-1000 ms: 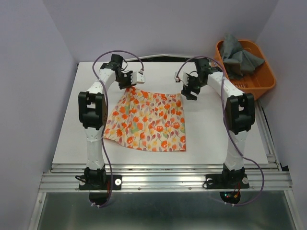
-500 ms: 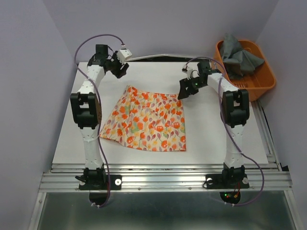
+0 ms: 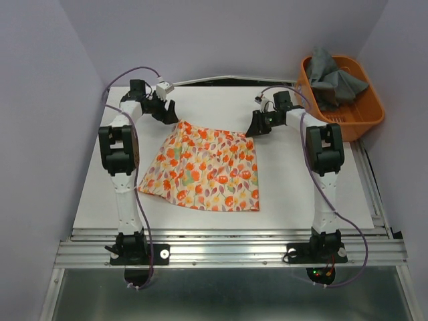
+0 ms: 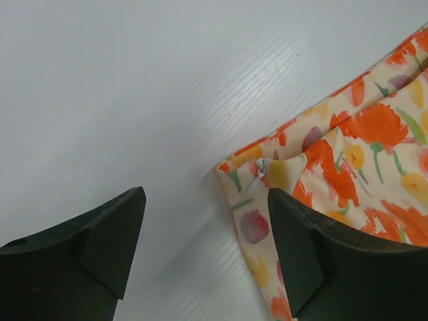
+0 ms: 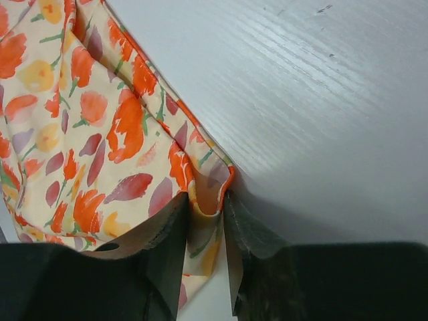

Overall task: Fold and stack the skirts
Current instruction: Flatten the skirt out

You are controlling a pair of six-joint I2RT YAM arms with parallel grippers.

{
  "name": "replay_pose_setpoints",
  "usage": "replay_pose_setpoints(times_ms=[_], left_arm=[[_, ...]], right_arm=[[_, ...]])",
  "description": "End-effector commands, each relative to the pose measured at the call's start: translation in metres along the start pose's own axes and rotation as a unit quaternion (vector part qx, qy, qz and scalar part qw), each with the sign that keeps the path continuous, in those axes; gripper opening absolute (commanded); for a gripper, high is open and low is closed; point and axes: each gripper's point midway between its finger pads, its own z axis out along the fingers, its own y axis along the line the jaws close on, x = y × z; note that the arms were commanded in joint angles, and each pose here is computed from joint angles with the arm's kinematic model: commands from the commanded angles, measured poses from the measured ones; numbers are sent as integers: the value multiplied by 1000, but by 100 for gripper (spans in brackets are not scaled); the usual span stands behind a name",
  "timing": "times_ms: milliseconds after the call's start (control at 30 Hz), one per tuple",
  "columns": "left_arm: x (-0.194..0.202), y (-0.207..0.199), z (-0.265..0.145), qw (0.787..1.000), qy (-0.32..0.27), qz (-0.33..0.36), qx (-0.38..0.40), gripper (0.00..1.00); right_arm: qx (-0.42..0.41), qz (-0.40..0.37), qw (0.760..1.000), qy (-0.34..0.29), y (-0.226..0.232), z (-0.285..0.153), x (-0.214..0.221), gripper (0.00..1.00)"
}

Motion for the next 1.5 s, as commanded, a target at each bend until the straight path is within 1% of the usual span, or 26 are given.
replay_pose_setpoints(times_ms=[0, 133, 233, 300, 333, 367, 400, 433, 467, 533, 633, 700, 800, 900, 933, 1067, 1100, 1133, 1167, 1233, 1267, 1333, 1367, 1400, 1433, 1467], left_arm=[[-11, -17, 12, 997, -39, -46, 54, 86], [-8, -22, 24, 993, -44, -74, 79, 84], [-10, -21, 29, 992, -51, -79, 81, 75], [-13, -19, 30, 991, -54, -87, 82, 57], [-10, -20, 32, 990, -51, -96, 90, 42], [-14, -20, 30, 990, -56, -93, 93, 36], [-15, -19, 29, 989, -59, -94, 94, 29], [-22, -19, 24, 989, -66, -100, 91, 22], [-27, -12, 17, 989, -79, -97, 84, 9], [-48, -6, -1, 988, -105, -91, 70, 0], [-78, 2, -37, 986, -138, -73, 58, 0], [-107, -5, -71, 982, -170, -37, 68, 0], [-139, -22, -107, 977, -199, 19, 76, 0], [-158, -38, -128, 971, -215, 65, 75, 0], [-173, -43, -140, 966, -232, 90, 69, 0], [-219, -41, -162, 949, -283, 133, 31, 0], [-247, -45, -181, 937, -308, 167, 16, 0], [-254, -40, -180, 934, -316, 167, 16, 0], [-289, -45, -208, 915, -346, 206, -10, 0], [-306, -45, -219, 904, -366, 221, -16, 0], [-319, -53, -236, 892, -384, 240, -18, 0], [-324, -73, -254, 883, -389, 263, -11, 0], [-303, -69, -237, 890, -370, 265, 5, 0], [-290, -72, -231, 894, -360, 267, 9, 0], [-291, -94, -249, 885, -361, 293, 4, 0], [-252, -85, -221, 899, -332, 284, 12, 0]], right_arm=[[-9, -4, 1000, -2, -4, 8, 6, 29], [-17, -18, 1000, -7, 0, 4, 1, 26], [-12, -22, 1000, -14, -2, -1, -4, 21], [-10, -21, 999, -22, -4, -5, -12, 15], [-10, -22, 999, -26, -3, -7, -16, 14], [-9, -24, 999, -32, -4, -12, -20, 13], [-7, -22, 999, -38, -7, -18, -23, 6], [-6, -24, 999, -40, -6, -20, -26, 3], [-2, -26, 999, -47, -8, -27, -30, 1], [6, -31, 997, -67, -10, -45, -43, 1], [7, -43, 994, -96, -3, -71, -66, 1], [9, -55, 990, -128, 4, -98, -91, 1], [-2, -90, 984, -154, 26, -118, -116, 1], [-13, -132, 973, -186, 54, -144, -146, 1], [-10, -141, 971, -195, 58, -149, -154, 1], [18, -199, 946, -257, 72, -178, -211, 1], [28, -227, 930, -288, 80, -192, -236, 1], [40, -240, 920, -306, 82, -201, -249, 1], [41, -263, 905, -331, 92, -212, -264, 1], [44, -298, 881, -365, 114, -234, -281, 1], [46, -323, 863, -386, 126, -246, -289, 1], [37, -346, 854, -386, 145, -257, -278, 1], [43, -380, 840, -386, 151, -262, -275, 1], [42, -394, 838, -375, 152, -259, -264, 1], [33, -413, 837, -358, 158, -251, -251, 1], [34, -445, 835, -320, 156, -234, -223, 1]])
